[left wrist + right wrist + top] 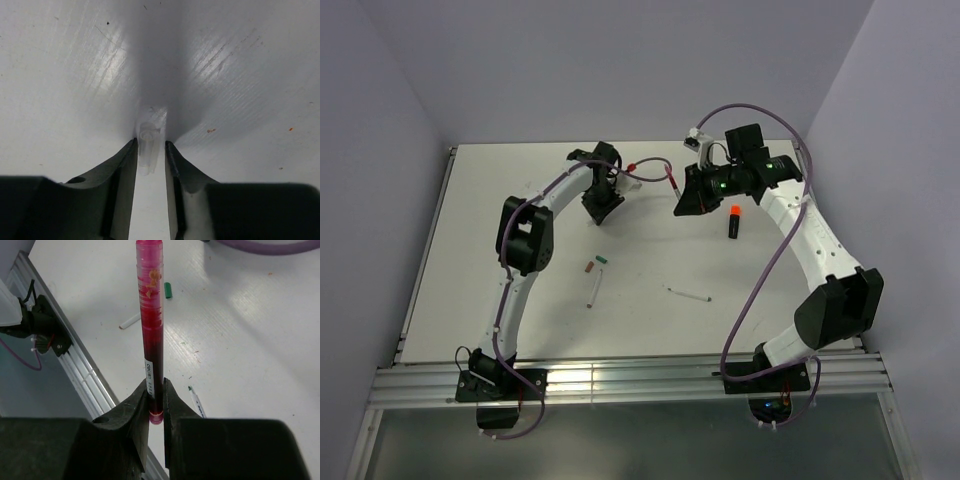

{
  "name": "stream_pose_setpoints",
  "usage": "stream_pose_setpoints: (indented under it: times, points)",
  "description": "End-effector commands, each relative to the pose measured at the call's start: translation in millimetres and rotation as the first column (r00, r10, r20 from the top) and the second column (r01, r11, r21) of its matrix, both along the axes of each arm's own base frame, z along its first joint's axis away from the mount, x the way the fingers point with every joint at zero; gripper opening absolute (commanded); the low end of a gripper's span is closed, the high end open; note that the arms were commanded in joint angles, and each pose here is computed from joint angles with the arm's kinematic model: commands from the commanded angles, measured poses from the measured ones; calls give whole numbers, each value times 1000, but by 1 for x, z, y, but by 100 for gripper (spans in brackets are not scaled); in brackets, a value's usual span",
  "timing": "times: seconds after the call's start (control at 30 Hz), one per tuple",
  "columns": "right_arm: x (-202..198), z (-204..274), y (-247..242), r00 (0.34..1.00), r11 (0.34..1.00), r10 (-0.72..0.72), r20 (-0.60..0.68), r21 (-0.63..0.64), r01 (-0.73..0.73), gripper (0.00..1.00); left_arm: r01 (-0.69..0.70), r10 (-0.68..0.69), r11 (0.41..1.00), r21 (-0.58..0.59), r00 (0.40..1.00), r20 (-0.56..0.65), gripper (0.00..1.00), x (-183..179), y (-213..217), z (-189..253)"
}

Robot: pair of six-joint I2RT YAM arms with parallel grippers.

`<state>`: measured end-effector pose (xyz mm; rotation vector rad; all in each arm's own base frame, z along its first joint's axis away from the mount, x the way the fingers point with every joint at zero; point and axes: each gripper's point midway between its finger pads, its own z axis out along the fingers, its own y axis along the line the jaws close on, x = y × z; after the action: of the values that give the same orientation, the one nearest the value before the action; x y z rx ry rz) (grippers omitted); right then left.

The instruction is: Insert the pens into the pen caps

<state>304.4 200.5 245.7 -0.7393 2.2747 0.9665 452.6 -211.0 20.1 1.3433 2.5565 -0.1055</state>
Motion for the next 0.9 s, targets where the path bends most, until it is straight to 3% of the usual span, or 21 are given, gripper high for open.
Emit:
stream_pose_setpoints:
  times: [0.0, 0.1, 0.13, 0.37, 0.5, 0.7, 0.87]
  points:
    - [6, 48, -6, 984, 1000, -10, 178, 5, 9, 0, 18, -8, 998, 65, 988, -154, 32, -29, 16, -27]
    - [10, 60, -10, 974, 1000, -23, 225, -1, 24, 0, 15, -6, 999, 50, 984, -176, 14, -33, 17, -29]
    - [10, 64, -11, 971, 1000, -25, 236, 3, 25, 0, 1, 7, 999, 46, 985, -172, 3, -30, 20, -27]
    - [19, 98, -18, 936, 999, -45, 350, 6, 45, 0, -93, 85, 987, -131, 994, -70, 0, -10, 11, 47]
    - [35, 118, -27, 912, 996, -86, 401, 7, 91, 0, -137, 167, 896, -422, 985, 35, 0, -6, -5, 152]
    - [47, 148, -24, 892, 993, -113, 438, 68, 93, 0, -105, 230, 789, -606, 964, 132, 0, -12, -5, 259]
    - [46, 175, -9, 889, 988, -95, 448, 149, 31, 0, -18, 230, 604, -797, 961, 152, 0, -39, -15, 344]
